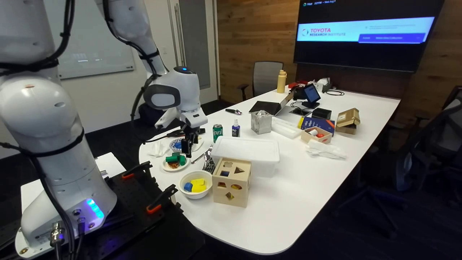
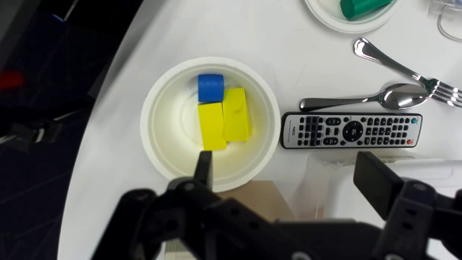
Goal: Slide the lid to close the box, pick up the blue object and put it in the bowl on the left
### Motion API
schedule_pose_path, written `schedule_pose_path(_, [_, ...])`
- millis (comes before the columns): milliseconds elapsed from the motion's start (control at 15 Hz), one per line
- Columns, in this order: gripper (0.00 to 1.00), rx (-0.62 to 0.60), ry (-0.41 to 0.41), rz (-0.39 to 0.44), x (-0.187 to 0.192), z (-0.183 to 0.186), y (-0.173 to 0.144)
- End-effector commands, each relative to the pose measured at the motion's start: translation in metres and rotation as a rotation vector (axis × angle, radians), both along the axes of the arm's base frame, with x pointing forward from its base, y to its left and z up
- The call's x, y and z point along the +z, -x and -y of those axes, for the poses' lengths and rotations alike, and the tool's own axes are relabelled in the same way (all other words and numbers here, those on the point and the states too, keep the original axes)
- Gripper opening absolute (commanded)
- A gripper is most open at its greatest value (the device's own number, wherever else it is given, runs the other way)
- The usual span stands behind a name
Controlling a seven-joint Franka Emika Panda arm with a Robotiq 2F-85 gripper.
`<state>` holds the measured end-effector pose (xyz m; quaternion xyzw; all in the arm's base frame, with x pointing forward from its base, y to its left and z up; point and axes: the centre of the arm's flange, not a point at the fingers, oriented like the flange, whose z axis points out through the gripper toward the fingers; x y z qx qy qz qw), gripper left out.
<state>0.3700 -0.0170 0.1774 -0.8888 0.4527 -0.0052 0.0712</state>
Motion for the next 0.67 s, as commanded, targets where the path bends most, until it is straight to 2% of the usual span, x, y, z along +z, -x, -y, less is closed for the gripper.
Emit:
schedule_pose_path(0, [1.00, -0.002, 0.000, 0.001, 0.0001, 0.0007, -0.0008])
schedule_pose_path(600, [1.00, 0.001, 0.001, -0.003, -0.0024, 0.0049, -0.0048])
